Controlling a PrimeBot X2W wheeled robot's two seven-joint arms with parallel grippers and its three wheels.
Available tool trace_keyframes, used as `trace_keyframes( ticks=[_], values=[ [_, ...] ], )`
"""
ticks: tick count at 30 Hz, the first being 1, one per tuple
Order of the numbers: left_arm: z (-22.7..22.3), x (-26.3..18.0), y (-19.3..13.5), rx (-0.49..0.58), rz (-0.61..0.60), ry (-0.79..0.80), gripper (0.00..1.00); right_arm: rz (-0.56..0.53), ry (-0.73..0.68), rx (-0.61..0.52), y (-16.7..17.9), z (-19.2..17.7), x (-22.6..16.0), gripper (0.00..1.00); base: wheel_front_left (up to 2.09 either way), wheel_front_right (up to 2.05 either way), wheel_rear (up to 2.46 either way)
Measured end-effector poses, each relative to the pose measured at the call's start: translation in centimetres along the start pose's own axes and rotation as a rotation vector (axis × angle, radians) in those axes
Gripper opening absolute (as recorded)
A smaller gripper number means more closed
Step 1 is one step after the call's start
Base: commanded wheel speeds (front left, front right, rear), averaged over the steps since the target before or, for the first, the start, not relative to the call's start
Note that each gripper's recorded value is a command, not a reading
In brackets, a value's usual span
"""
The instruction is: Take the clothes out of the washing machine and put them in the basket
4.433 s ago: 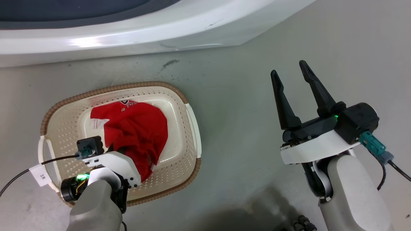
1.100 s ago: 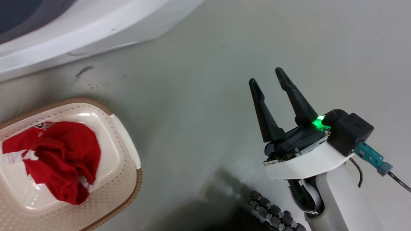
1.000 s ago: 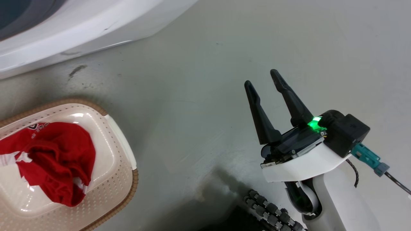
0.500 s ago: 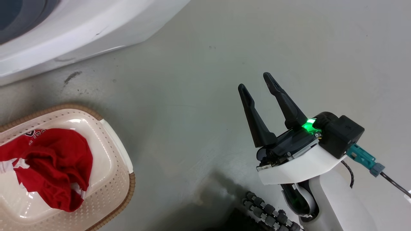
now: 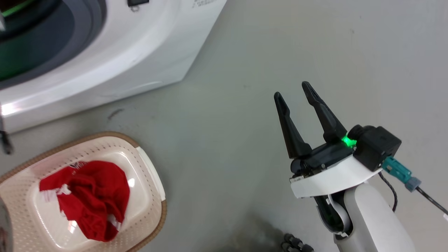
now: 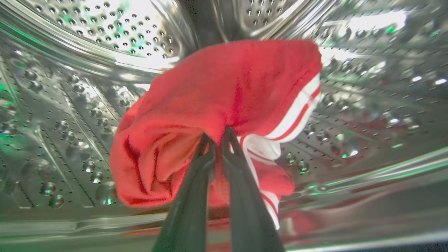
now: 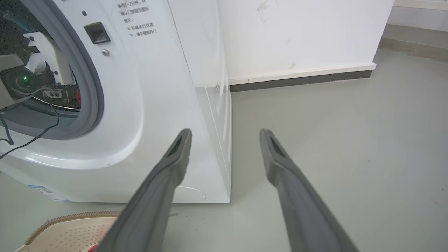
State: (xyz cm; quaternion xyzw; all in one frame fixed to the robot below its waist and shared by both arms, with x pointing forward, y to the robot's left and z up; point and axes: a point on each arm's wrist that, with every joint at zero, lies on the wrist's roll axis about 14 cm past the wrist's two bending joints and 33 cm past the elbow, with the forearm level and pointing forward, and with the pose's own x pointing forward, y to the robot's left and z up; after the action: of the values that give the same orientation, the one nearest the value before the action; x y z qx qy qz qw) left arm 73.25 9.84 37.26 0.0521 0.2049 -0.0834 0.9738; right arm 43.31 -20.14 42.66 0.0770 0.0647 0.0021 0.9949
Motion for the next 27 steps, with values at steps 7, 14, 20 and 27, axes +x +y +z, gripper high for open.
trace_keyframes(
  ticks=[7,14,20,27],
  values=[
    [2.2,-6.0,-0.6,-0.044,-0.027,-0.179,0.00,-0.011,-0.057,-0.017,0.1,2.4,-2.3,1.00,0.00,0.00,0.00],
    [3.0,-11.8,0.4,-0.075,-0.015,-0.270,0.00,-0.002,-0.109,-0.017,0.8,4.1,-4.3,1.00,0.00,0.00,0.00],
    [5.5,-17.4,1.4,-0.104,-0.007,-0.379,0.00,0.020,-0.143,-0.013,1.8,5.4,-5.8,1.00,0.00,0.00,0.00],
    [8.2,-22.6,2.9,-0.116,0.012,-0.513,0.00,0.063,-0.163,-0.016,3.3,6.4,-6.6,1.00,0.00,0.00,0.00]
  ],
)
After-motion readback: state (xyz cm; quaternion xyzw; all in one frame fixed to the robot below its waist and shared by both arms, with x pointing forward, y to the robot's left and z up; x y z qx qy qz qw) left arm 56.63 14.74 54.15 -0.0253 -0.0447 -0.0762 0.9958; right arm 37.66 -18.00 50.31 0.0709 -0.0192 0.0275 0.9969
